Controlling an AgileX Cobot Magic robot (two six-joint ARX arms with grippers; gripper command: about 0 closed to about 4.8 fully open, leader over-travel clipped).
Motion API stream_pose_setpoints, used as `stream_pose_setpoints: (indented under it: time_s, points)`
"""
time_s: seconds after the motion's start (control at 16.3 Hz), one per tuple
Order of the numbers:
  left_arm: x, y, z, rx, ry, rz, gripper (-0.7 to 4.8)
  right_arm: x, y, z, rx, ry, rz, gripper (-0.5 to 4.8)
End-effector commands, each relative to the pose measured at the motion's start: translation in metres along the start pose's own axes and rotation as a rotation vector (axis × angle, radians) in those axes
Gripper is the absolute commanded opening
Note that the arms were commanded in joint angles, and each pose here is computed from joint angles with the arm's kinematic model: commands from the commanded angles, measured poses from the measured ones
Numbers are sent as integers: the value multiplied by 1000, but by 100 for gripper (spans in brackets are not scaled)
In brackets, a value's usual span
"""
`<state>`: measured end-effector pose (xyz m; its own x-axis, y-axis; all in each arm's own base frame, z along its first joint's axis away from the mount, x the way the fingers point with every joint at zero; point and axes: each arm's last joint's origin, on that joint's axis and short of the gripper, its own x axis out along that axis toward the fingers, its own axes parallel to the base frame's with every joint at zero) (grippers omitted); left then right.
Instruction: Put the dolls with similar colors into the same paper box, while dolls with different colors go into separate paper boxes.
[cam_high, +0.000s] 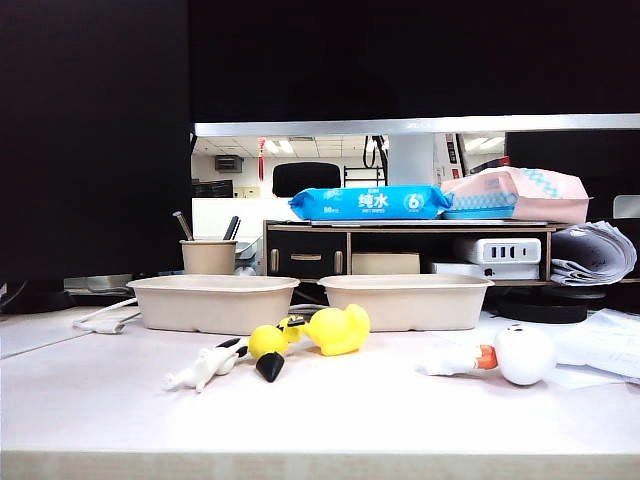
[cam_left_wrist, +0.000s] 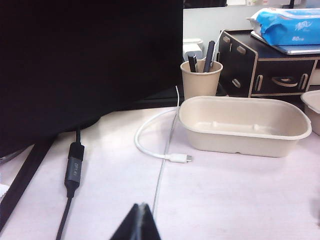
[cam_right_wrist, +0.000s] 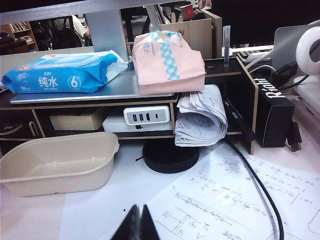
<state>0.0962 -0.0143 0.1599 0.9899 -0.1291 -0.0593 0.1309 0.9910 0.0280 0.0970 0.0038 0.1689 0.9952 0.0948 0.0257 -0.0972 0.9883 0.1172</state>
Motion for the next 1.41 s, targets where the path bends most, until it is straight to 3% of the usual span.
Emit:
stream_pose_setpoints:
  time_s: [0.06, 0.49, 0.74, 0.92, 1.04, 1.23, 1.41]
  points:
    - [0, 0, 1, -1, -14, -1, -5, 0, 0, -1, 4, -11, 4, -5]
    - [0, -5, 2, 2, -15, -50, -5, 0, 1, -1, 4, -9, 20, -5]
    - [-4, -37, -3, 32, 42, -373, -5, 0, 4, -1, 52, 6, 124, -6]
    - [-4, -49, -11, 67, 132, -487, -5, -1, 7, 1, 275, 36, 218, -6]
    - [-3, -50, -13, 76, 160, -494, -5, -5, 12, 17, 360, 37, 332, -6]
    - [-3, -50, -13, 76, 160, -491, -5, -16, 18, 59, 340, -48, 382, -6]
    - [-3, -50, -13, 77, 161, -491, -5, -3, 27, 97, 285, 89, 457, -6]
